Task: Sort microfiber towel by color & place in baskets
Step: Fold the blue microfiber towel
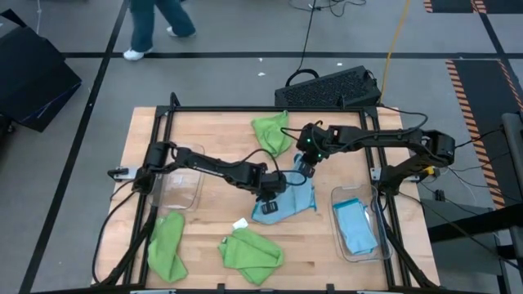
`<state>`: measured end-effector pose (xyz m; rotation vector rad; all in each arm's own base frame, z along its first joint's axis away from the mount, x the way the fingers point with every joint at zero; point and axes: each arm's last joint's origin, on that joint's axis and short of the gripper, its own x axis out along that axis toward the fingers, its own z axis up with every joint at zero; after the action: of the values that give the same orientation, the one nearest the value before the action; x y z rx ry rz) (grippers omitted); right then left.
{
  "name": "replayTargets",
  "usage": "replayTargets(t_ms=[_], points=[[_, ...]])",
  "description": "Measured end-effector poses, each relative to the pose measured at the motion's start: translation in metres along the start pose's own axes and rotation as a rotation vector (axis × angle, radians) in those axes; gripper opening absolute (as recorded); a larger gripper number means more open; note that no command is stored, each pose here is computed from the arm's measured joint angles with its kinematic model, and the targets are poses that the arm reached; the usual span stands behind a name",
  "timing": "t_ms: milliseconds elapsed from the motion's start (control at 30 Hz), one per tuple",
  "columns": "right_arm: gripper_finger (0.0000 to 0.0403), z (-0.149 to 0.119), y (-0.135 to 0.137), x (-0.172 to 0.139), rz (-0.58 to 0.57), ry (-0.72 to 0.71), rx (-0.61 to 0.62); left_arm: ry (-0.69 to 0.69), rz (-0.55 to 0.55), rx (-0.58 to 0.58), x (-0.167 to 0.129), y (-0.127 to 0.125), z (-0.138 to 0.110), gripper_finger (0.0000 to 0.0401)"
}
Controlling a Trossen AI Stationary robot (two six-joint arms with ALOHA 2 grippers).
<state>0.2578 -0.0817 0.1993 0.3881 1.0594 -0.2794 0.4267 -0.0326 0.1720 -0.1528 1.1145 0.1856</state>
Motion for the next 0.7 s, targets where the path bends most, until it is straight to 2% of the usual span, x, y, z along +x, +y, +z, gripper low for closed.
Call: replayTargets(t_ms=[200, 400, 467, 533, 700], points=[[0.0, 0.0, 0.001, 0.0, 0.024, 0.007, -0.02, -0.058, -0.076, -0.081, 0.008, -0.002, 0.005, 0.0088], [0.0, -0.001, 0.001, 0.0, 0.024, 0.013, -0.033, -0.032, -0.029, -0.089, 0.032, -0.007, -0.005, 0.0088], [0.0, -0.001, 0.001, 0.0, 0.024, 0.013, -0.036, -0.018, 0.021, -0.078, 0.04, -0.008, -0.01, 0.0088], [0.0, -0.001, 0.001, 0.0, 0.024, 0.012, -0.04, -0.002, 0.06, -0.082, 0.041, -0.009, -0.013, 0.0088], [0.0, -0.001, 0.001, 0.0, 0.024, 0.012, -0.051, 0.024, 0.072, -0.078, 0.045, -0.01, -0.016, 0.0088]])
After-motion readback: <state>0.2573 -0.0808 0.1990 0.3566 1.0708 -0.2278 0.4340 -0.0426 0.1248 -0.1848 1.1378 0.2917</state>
